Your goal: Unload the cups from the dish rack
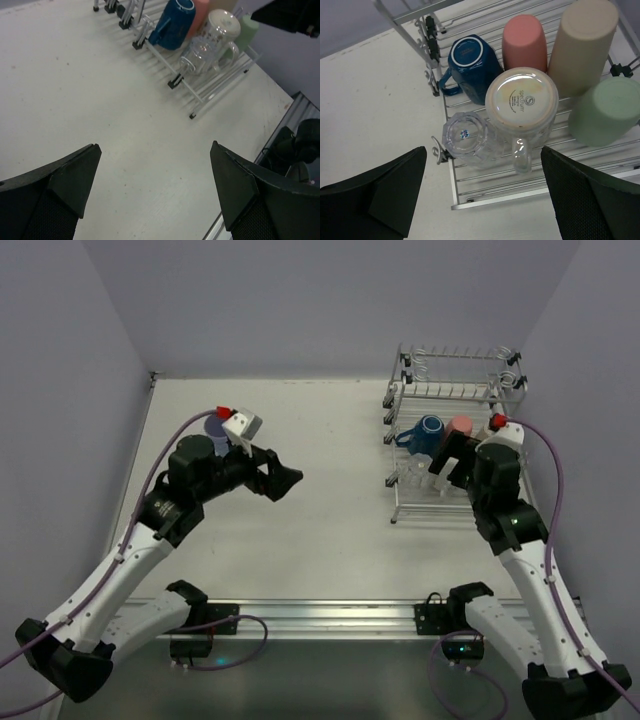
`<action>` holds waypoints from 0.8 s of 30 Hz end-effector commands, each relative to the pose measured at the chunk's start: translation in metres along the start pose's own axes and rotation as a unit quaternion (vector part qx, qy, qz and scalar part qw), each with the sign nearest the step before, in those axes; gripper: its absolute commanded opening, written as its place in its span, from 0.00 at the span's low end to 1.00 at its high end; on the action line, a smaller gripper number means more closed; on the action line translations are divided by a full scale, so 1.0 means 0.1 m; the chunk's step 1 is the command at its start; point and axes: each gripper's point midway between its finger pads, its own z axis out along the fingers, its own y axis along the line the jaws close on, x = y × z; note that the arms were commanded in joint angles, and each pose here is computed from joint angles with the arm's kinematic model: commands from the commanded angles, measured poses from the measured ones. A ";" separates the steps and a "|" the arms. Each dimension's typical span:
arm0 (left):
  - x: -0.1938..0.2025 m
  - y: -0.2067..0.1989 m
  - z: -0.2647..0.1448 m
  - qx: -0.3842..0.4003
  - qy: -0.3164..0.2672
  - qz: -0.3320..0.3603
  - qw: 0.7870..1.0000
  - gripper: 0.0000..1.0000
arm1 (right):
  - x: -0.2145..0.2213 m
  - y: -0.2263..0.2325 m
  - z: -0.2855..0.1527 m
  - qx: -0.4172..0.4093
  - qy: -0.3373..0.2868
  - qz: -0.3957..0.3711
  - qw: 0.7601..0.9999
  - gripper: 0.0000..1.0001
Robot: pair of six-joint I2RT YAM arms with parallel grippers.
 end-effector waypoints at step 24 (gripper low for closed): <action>0.56 -0.49 -0.16 0.083 0.011 0.070 0.994 1.00 | 0.24 -0.43 0.82 0.159 0.119 -0.065 0.978 0.99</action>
